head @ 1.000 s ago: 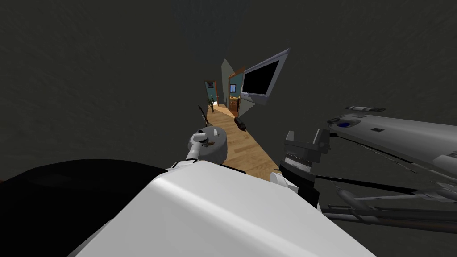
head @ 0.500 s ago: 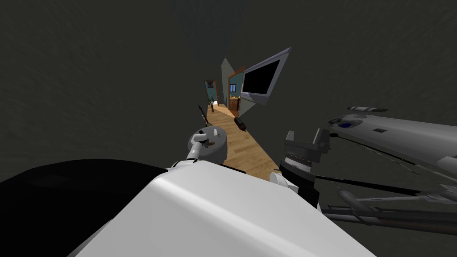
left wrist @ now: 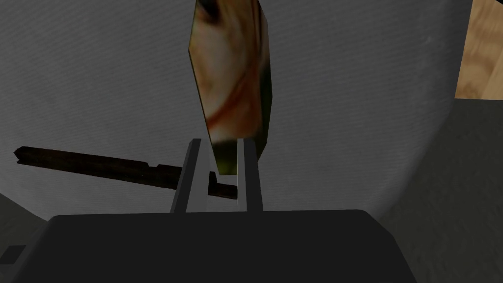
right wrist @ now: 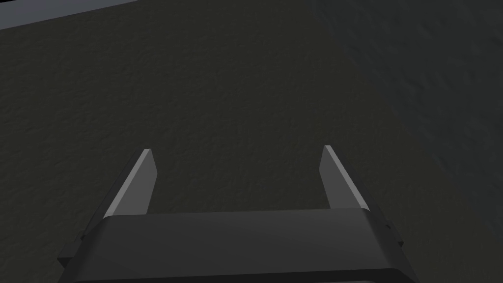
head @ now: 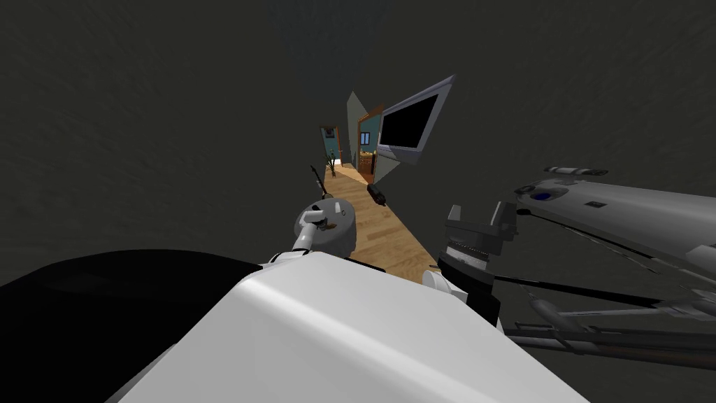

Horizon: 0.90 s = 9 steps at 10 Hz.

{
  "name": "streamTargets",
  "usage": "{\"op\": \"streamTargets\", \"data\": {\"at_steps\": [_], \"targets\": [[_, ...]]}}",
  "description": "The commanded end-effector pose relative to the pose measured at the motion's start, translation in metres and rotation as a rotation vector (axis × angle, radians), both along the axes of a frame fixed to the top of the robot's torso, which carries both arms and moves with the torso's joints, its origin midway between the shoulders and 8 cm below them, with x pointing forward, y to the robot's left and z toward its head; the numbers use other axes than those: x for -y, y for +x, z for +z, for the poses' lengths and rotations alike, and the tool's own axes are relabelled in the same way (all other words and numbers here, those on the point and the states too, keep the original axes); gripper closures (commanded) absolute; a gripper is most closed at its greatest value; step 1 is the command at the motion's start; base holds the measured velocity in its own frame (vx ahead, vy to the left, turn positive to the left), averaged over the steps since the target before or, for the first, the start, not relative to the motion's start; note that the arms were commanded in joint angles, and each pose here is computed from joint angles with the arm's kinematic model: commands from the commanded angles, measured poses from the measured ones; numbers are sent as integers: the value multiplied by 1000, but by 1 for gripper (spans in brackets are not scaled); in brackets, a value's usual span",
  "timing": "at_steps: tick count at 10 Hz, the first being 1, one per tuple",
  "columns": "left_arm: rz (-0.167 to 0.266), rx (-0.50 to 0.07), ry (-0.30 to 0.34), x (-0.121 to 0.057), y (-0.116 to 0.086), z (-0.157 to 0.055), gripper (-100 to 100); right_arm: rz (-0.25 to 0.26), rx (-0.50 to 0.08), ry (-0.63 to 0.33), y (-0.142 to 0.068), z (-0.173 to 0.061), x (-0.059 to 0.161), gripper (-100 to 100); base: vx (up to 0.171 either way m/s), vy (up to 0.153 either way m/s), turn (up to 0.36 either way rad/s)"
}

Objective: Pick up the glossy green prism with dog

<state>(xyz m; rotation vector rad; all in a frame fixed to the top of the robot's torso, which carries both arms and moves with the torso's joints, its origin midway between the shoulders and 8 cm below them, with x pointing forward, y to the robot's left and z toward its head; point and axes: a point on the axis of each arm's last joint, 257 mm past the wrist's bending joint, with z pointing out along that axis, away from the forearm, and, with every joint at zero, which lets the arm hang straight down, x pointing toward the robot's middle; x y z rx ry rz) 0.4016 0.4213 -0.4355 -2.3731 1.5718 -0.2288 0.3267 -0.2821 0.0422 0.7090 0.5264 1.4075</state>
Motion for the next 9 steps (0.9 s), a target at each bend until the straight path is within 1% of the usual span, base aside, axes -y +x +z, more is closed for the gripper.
{"op": "streamTargets", "data": {"at_steps": [1,3,4,5,6,7,8,9], "targets": [[0,0,0,0,0,0,100,0,0,0,0,0,0,0,0,0,0],[0,-1,0,0,0,0,100,0,0,0,0,0,0,0,0,0,0],[1,-1,-1,0,0,0,0,0,0,0,0,0,0,0,0,0,0],[2,-11,-5,0,-2,5,100,0,0,0,0,0,0,0,6,12,-13],[3,-11,-5,0,-2,7,100,0,0,0,0,0,0,0,-5,3,-11],[4,-11,-5,-2,-1,15,100,0,0,0,0,0,0,0,0,0,0],[4,-8,-5,-1,0,12,100,0,0,0,0,0,0,0,0,0,0],[4,-10,-5,-1,-1,13,0,0,0,0,0,0,0,0,0,0,0]]}}
